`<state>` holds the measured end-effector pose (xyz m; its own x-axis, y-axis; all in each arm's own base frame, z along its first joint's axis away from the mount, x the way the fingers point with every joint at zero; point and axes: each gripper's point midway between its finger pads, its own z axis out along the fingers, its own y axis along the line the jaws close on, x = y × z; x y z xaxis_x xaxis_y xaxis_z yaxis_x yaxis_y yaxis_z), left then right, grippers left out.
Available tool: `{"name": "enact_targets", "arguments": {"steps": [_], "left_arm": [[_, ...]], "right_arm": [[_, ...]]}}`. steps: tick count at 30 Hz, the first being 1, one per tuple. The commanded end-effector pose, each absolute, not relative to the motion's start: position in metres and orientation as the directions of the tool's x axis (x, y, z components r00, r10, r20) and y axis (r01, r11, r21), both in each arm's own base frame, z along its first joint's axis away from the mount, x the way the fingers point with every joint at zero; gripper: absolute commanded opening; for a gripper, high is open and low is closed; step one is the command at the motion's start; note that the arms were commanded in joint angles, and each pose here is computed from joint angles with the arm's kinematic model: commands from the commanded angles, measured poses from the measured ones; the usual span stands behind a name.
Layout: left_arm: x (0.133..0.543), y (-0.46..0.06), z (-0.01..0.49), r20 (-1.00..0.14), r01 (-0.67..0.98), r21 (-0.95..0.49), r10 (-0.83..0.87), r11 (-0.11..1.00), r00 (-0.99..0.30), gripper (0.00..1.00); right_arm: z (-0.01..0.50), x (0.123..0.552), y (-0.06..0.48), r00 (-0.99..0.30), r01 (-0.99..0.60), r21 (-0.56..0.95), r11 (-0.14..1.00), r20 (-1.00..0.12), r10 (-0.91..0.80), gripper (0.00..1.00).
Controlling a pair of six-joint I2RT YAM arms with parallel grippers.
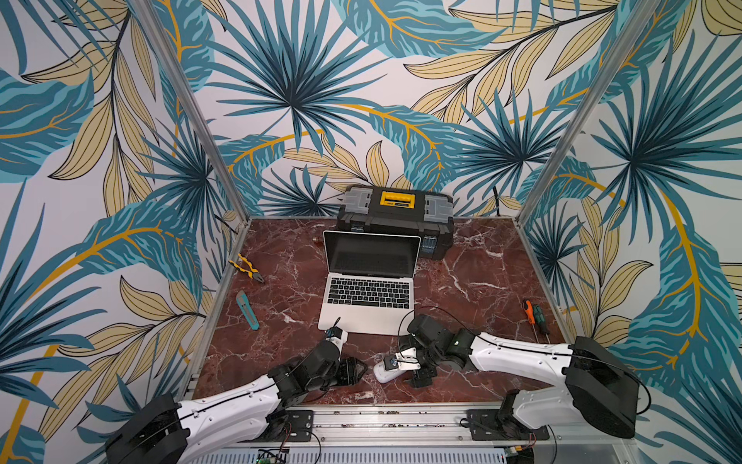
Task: Remove the wireless mouse receiver from the laptop
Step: Pick up the mouse from the center of the board.
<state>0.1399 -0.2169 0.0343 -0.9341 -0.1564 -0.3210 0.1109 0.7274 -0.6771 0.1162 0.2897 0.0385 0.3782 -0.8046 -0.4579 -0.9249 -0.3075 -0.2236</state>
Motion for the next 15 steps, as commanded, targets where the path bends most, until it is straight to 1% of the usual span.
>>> {"name": "enact_targets", "arguments": {"steps": [1,8,13,15], "left_arm": [[0.132,-0.208,0.019,-0.295,0.097,-0.64,-0.126,0.763,-0.947,0.61],[0.131,-0.208,0.018,-0.292,0.098,-0.639,-0.123,0.763,-0.949,0.61],[0.131,-0.208,0.018,-0.292,0.099,-0.642,-0.123,0.76,-0.948,0.61],[0.131,-0.208,0.017,-0.291,0.098,-0.642,-0.124,0.76,-0.949,0.61]], "right_arm": [[0.039,0.115,0.301,0.407,-0.913,-0.217,-0.344,-0.478,-0.778,0.93],[0.022,0.112,0.302,0.396,-0.917,-0.162,-0.364,-0.465,-0.792,0.91],[0.017,0.11,0.302,0.376,-0.924,-0.131,-0.359,-0.478,-0.794,0.87],[0.016,0.109,0.302,0.365,-0.928,-0.122,-0.351,-0.486,-0.794,0.83]]}}
